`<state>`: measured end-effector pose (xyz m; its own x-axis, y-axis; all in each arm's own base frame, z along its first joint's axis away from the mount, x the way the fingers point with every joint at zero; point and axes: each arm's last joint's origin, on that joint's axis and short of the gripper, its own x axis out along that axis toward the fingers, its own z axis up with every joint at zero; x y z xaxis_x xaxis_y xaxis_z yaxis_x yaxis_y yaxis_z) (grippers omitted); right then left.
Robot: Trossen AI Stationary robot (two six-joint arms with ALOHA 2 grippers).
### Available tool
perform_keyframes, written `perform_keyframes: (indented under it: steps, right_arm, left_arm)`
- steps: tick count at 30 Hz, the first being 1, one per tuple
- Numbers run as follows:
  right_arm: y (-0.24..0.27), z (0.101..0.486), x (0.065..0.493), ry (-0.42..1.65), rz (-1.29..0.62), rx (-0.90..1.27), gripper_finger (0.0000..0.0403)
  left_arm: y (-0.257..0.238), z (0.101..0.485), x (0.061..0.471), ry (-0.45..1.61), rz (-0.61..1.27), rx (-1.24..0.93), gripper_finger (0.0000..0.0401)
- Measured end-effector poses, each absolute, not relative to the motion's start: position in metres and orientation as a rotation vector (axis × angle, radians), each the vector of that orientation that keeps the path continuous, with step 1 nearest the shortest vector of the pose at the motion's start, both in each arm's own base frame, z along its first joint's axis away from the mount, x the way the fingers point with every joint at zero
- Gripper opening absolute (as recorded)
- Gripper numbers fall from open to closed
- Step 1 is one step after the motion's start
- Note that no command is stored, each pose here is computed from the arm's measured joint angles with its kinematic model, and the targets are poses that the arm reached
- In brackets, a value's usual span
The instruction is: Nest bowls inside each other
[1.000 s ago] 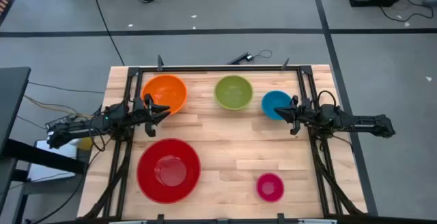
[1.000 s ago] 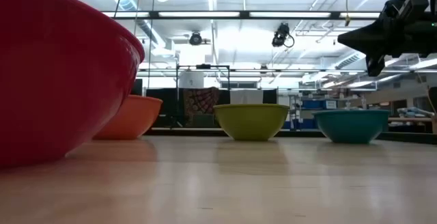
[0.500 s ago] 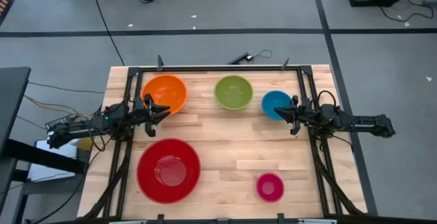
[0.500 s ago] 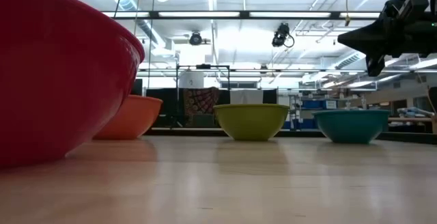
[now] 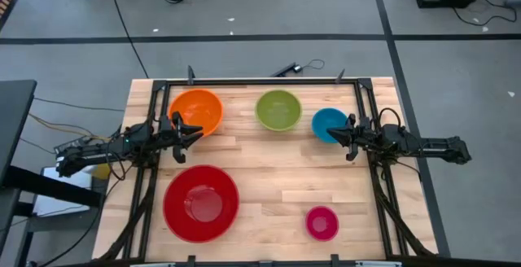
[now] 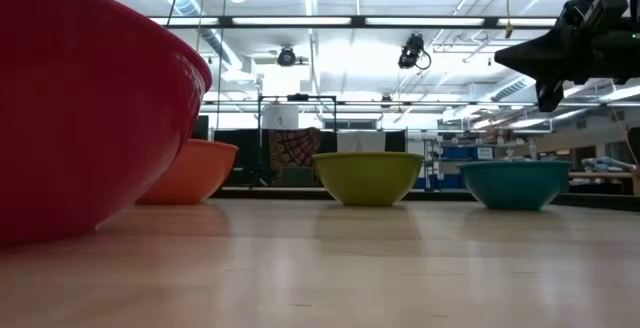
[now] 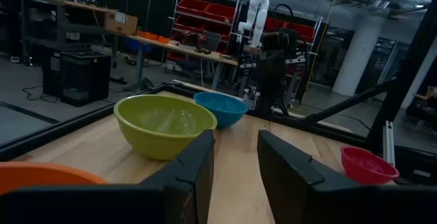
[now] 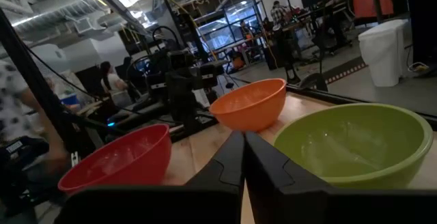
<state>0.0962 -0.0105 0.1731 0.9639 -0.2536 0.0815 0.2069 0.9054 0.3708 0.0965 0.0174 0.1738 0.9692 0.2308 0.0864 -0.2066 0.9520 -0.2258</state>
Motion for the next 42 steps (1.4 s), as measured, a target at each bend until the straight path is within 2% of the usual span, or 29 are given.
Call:
perform_keyframes:
  steps: [20,26,35,37,42]
  right_arm:
    - [-0.011,0.173,0.096,-0.129,-0.238,0.368,0.0019]
    - [-0.011,0.173,0.096,-0.129,-0.238,0.368,0.0019]
    - [-0.011,0.173,0.096,-0.129,-0.239,0.368,0.0019]
    - [-0.011,0.173,0.096,-0.129,-0.239,0.368,0.0019]
    - [-0.011,0.173,0.096,-0.129,-0.238,0.368,0.0019]
  left_arm:
    - [0.017,0.174,0.097,-0.112,0.223,-0.217,0.0117]
    - [0.019,0.183,0.095,-0.193,0.279,-0.026,0.0117]
    - [0.018,0.192,0.093,-0.282,0.277,-0.023,0.0117]
    - [0.018,0.192,0.093,-0.291,0.267,-0.092,0.0117]
    - [0.018,0.192,0.093,-0.334,0.213,-0.448,0.0117]
